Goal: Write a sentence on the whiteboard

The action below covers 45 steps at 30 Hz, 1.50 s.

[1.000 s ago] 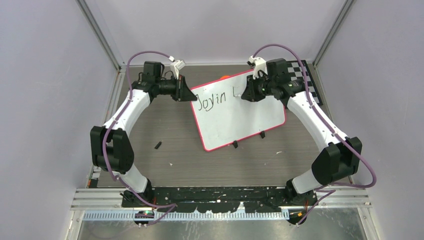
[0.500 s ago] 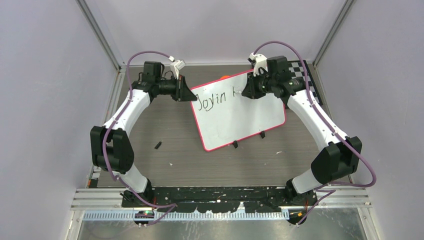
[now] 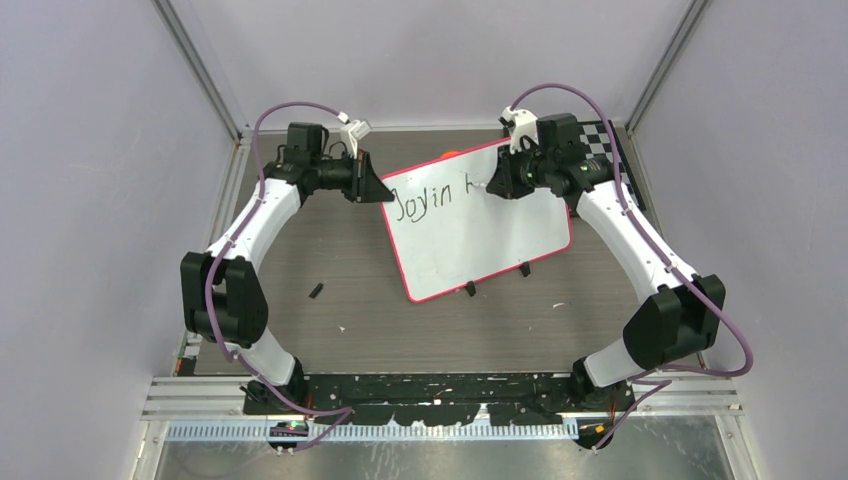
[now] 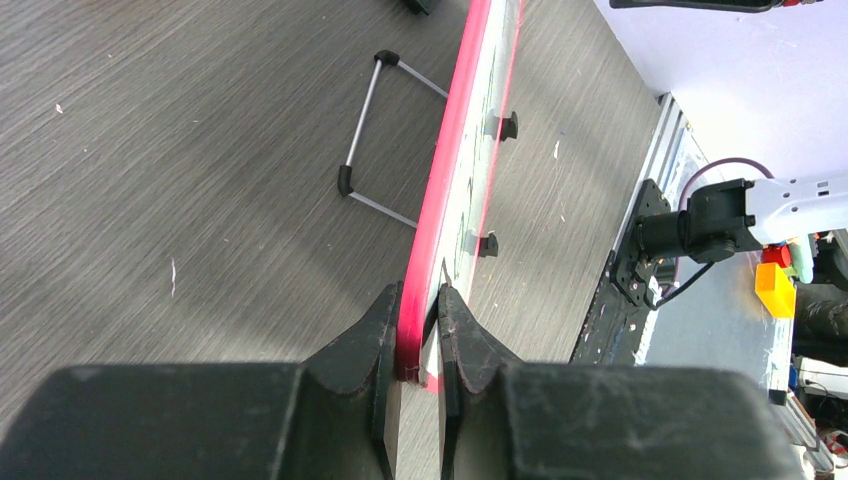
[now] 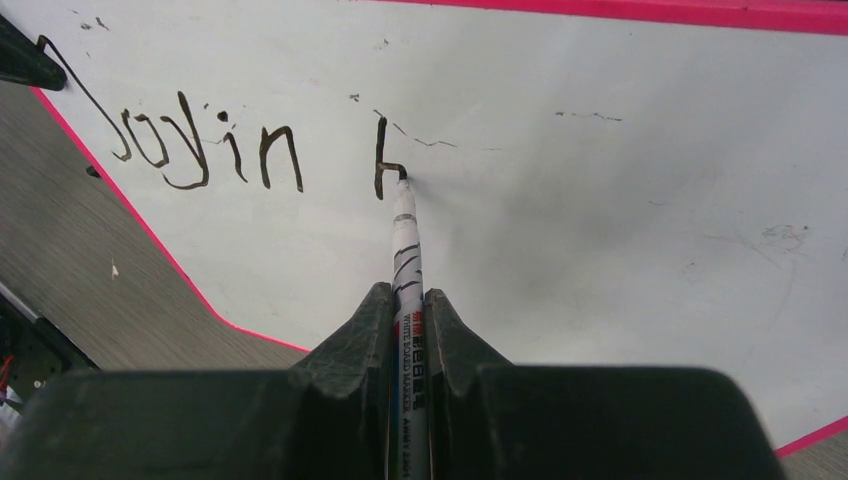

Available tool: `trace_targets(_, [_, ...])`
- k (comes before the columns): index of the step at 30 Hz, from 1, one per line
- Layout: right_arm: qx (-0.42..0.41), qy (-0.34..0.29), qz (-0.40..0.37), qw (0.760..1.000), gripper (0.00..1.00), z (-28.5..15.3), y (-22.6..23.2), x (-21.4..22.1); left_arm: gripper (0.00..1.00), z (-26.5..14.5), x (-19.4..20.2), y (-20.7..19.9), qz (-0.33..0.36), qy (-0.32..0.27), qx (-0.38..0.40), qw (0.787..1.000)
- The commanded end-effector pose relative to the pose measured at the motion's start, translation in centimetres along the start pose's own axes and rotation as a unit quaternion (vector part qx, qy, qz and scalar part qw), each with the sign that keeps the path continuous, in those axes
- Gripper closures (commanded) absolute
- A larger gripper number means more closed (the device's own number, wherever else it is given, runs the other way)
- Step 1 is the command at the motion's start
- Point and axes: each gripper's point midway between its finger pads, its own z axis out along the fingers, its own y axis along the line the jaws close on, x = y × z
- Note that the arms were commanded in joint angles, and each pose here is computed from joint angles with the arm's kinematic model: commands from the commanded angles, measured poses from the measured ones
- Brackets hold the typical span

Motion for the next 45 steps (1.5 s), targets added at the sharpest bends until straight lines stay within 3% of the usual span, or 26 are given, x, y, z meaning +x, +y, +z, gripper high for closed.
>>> trace_targets(1, [0.025, -0.011, -0.004, 1.000, 1.00, -0.3, -1.1, -0.1, 1.00, 0.4, 0.4, 0.2, 0.029, 0.013, -0.022, 0.999])
trace_targets(19, [-0.007, 0.001, -0.020, 1.000, 1.00, 0.7, 2.0, 0.2, 1.00, 0.3, 0.1, 0.1, 0.031, 0.013, -0.022, 0.999])
trace_targets(30, [-0.060, -0.020, -0.023, 0.998, 1.00, -1.8, 4.3, -1.5, 1.00, 0.6, 0.5, 0.6, 0.049, 0.030, -0.018, 0.998])
trace_targets(45, [-0.043, -0.039, -0.002, 0.998, 1.00, -3.5, 0.9, -2.4, 1.00, 0.9, 0.4, 0.9, 0.054, 0.045, -0.015, 0.997])
